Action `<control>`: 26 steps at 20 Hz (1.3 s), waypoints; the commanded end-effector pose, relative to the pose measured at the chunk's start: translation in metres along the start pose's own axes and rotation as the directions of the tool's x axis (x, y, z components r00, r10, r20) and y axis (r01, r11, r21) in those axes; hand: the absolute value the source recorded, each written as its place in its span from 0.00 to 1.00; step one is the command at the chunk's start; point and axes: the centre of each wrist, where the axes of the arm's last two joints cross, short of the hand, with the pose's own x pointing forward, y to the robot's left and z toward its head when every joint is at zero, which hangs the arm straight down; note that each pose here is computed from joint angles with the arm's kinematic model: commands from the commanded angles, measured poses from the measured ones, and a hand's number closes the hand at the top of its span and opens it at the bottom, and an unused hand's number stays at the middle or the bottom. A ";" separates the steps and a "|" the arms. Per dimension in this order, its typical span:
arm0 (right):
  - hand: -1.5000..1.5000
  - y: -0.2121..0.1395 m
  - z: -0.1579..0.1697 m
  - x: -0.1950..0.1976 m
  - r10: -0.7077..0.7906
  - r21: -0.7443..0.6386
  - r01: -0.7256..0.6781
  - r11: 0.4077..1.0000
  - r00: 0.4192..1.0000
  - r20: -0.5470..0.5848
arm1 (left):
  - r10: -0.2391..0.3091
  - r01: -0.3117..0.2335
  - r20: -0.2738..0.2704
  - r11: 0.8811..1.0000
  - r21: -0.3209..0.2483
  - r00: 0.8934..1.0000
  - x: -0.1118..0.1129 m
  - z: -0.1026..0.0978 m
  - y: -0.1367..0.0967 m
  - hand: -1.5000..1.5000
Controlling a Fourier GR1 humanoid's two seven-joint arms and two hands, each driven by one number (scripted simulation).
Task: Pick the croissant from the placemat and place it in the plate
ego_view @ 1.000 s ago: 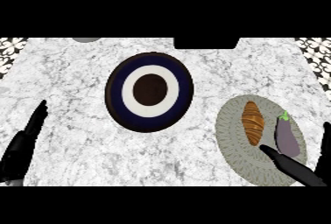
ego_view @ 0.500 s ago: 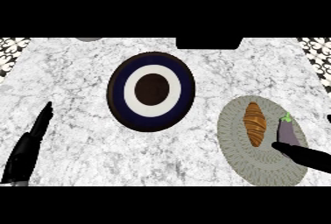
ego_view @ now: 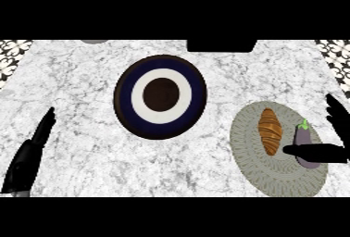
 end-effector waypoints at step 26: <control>0.00 0.050 -0.068 -0.052 0.142 0.259 -0.119 0.959 0.987 -0.075 | 0.004 -0.004 0.004 1.000 0.013 1.000 0.009 -0.007 -0.003 0.50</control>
